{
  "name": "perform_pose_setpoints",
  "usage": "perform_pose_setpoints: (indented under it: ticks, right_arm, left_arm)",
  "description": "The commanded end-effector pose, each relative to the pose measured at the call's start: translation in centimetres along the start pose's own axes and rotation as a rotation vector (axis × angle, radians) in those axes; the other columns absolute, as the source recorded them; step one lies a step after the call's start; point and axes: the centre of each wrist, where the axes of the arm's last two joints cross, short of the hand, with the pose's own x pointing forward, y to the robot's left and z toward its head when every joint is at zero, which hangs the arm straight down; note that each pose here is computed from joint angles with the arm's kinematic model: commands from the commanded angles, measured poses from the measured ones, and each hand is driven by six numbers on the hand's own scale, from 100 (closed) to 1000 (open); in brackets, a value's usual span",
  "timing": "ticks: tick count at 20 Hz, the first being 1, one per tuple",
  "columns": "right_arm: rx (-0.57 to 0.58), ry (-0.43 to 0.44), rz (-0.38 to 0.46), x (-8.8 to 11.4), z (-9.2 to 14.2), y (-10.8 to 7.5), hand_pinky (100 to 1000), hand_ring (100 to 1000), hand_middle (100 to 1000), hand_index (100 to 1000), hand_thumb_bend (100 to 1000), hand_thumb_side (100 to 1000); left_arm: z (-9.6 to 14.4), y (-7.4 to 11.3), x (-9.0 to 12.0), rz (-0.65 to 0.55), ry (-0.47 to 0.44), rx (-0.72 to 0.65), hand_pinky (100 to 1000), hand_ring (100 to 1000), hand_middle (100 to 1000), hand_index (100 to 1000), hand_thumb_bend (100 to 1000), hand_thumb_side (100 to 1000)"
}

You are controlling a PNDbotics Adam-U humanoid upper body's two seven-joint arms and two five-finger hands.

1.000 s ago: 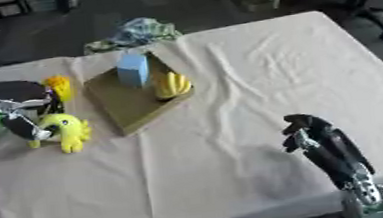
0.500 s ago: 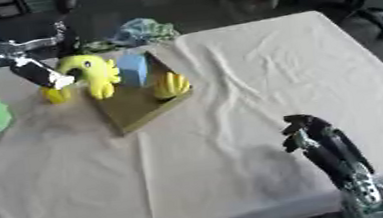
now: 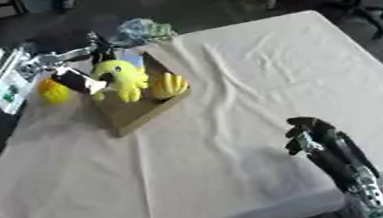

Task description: Pick up objects on the table and place them in the box.

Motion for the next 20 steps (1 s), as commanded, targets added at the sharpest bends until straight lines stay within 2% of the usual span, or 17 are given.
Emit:
perform_pose_setpoints:
  ticks: [1, 5, 8, 10, 12, 13, 14, 16, 17, 18, 19, 20]
  right_arm:
    - [0.005, -0.025, 0.005, 0.6, -0.4, -0.3, 512, 532, 554, 754, 100, 555]
    - [0.005, -0.024, 0.005, 0.6, -0.4, -0.3, 512, 532, 554, 754, 100, 558]
    - [0.001, -0.022, 0.005, 0.6, -0.3, -0.3, 512, 532, 554, 754, 100, 558]
    - [0.0, -0.022, 0.006, 0.6, -0.3, -0.3, 512, 532, 554, 754, 100, 558]
    - [-0.002, -0.021, 0.005, 0.5, -0.3, -0.4, 512, 531, 554, 754, 100, 559]
    - [-0.002, -0.02, 0.006, 0.5, -0.3, -0.4, 512, 531, 554, 754, 100, 558]
    - [-0.003, -0.02, 0.006, 0.5, -0.3, -0.4, 512, 531, 554, 754, 100, 557]
    - [-0.005, -0.018, 0.006, 0.5, -0.2, -0.4, 512, 531, 553, 754, 100, 556]
    - [-0.007, -0.018, 0.007, 0.5, -0.2, -0.4, 512, 531, 554, 754, 100, 556]
    - [-0.008, -0.018, 0.007, 0.5, -0.2, -0.5, 512, 531, 553, 754, 100, 557]
    - [-0.01, -0.017, 0.008, 0.4, -0.1, -0.5, 512, 531, 553, 754, 100, 558]
    - [-0.012, -0.014, 0.01, 0.4, -0.1, -0.6, 512, 531, 553, 754, 100, 557]
  left_arm:
    - [-0.9, 0.1, 0.9, -0.028, 0.039, 0.035, 699, 584, 587, 752, 100, 248]
    - [-1.2, -1.2, 0.8, -0.071, 0.1, 0.038, 706, 597, 604, 767, 100, 256]
    - [-1.0, -1.7, 0.2, -0.109, 0.15, 0.033, 720, 622, 637, 798, 138, 269]
    - [-0.8, -2.0, -0.2, -0.134, 0.173, 0.013, 752, 683, 719, 858, 201, 284]
    - [-0.6, -2.1, -0.5, -0.16, 0.187, 0.005, 785, 735, 781, 899, 326, 315]
    - [-0.5, -2.1, -0.6, -0.176, 0.191, 0.005, 797, 751, 802, 911, 343, 408]
    - [-0.4, -1.9, -0.7, -0.194, 0.192, 0.007, 807, 763, 816, 920, 367, 549]
    - [-0.2, -1.5, -0.9, -0.235, 0.189, 0.02, 837, 804, 864, 944, 463, 770]
    - [0.0, -1.1, -1.1, -0.26, 0.185, 0.031, 849, 819, 879, 951, 480, 817]
    - [0.4, -0.5, -1.3, -0.28, 0.18, 0.046, 853, 821, 883, 952, 467, 823]
    - [0.7, 0.0, -1.6, -0.291, 0.177, 0.064, 855, 822, 885, 952, 455, 804]
    - [1.3, 0.9, -1.9, -0.302, 0.177, 0.093, 854, 818, 880, 949, 431, 746]
